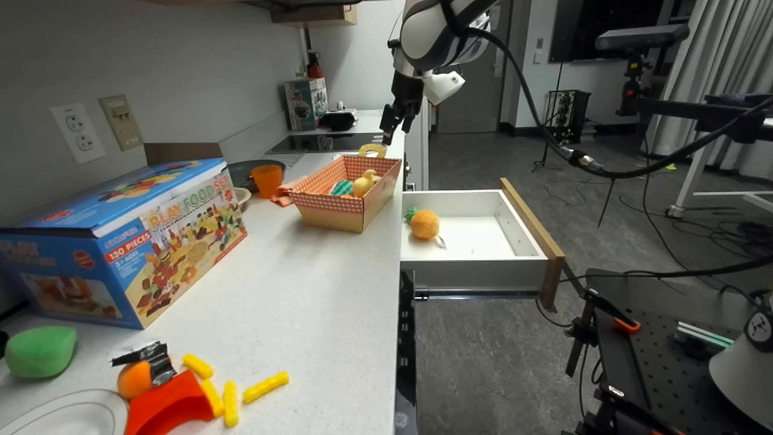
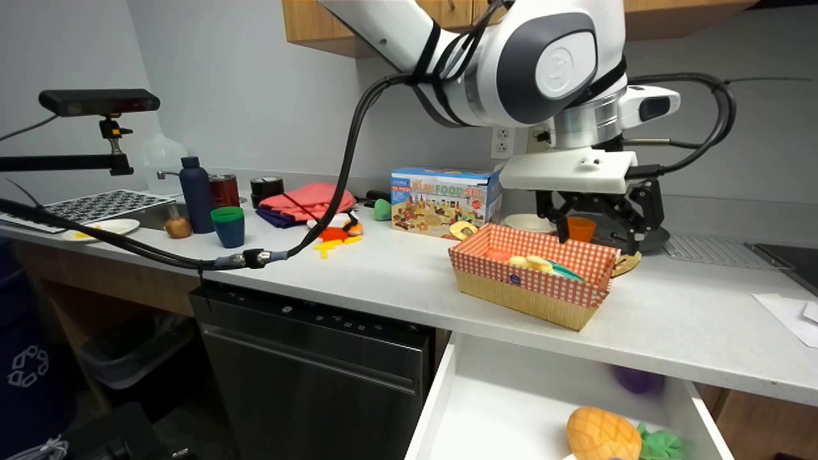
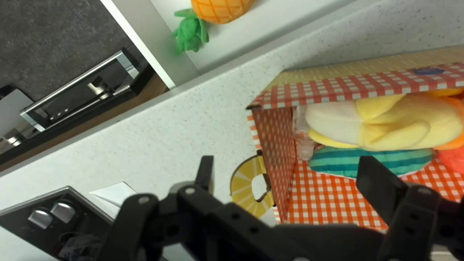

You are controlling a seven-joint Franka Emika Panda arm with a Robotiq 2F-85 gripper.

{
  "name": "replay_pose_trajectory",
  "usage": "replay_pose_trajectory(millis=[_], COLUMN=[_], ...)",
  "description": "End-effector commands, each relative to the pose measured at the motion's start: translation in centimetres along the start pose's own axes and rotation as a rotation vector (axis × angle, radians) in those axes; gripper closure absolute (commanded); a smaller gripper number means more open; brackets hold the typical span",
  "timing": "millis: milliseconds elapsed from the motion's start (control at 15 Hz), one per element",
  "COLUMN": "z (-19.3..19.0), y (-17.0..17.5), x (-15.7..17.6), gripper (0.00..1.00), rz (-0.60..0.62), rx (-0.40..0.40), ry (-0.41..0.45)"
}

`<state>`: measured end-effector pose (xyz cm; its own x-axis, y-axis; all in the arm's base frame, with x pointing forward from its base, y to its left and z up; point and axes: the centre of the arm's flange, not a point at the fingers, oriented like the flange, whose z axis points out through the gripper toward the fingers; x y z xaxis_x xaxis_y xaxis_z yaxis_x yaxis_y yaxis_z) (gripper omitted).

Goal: Open the top drawer and put all the plush toys in it

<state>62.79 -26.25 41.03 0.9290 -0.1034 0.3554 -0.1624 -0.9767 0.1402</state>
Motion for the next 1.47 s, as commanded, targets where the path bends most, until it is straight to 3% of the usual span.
replay_pose_trajectory(millis=[0,400,800,1400], z=[1.8,4.6,4.8,8.4], y=[-1.4,-4.9,-8.5,-10.4], x=[3.4,5.1,4.6,4.0], gripper=[0.0,0.0,0.0,0.0], rz=[-0.009,-0.058,-0.115,-0.159], rx=[0.016,0.065,0.131,0.121], ry=[-0.004,-0.035,-0.078,-0.158])
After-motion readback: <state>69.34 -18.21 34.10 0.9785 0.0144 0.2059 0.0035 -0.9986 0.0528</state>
